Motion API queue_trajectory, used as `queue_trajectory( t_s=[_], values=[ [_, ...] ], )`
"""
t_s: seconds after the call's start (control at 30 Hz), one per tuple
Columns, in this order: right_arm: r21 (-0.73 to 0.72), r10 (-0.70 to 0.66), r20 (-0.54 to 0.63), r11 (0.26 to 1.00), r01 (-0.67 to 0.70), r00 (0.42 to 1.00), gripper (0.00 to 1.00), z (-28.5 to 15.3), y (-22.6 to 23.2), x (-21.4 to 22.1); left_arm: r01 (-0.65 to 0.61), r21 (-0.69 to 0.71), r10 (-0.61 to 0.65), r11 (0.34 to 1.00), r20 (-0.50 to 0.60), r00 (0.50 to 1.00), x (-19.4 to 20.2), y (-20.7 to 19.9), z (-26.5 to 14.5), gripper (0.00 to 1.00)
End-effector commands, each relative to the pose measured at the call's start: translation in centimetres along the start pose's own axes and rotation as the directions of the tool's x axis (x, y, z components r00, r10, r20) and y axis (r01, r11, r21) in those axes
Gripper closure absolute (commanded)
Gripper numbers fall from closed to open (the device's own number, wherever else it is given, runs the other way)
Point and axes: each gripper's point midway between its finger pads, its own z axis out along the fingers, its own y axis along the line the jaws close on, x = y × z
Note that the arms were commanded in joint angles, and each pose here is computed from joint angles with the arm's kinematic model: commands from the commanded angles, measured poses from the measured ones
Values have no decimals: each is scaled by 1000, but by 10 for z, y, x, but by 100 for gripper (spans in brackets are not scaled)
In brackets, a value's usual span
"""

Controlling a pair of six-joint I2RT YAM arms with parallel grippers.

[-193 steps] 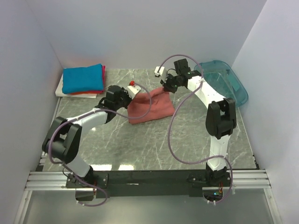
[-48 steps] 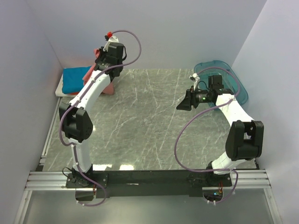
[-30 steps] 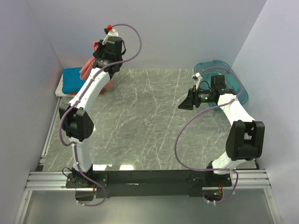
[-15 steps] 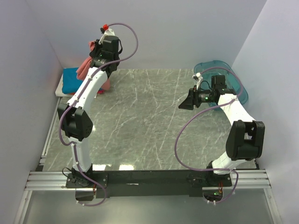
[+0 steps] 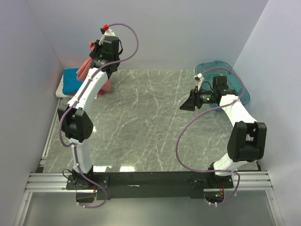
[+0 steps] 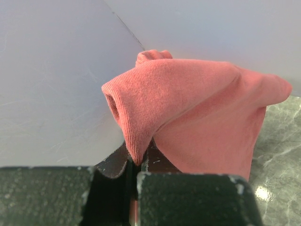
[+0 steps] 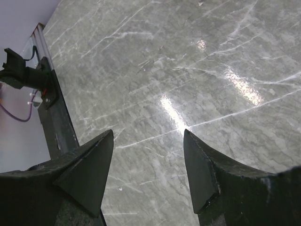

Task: Fold and stack the t-shirts
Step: Neatly place the folded tshirt to the corner

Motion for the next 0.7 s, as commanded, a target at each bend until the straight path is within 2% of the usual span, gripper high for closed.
queue_trajectory(
  t_s=[0.0,0.37,0.67],
  values=[
    [-16,-34,28,999,35,999,32,-6,4,-11,117,-39,-113,992,83,990,-37,42,-17,100],
    [-19,-31,28,999,32,999,32,-6,5,-11,127,-49,-122,991,101,987,-43,54,-23,100],
    [-20,-30,30,999,31,999,32,-6,4,-11,107,-62,-102,992,82,991,-34,54,-13,100]
  ],
)
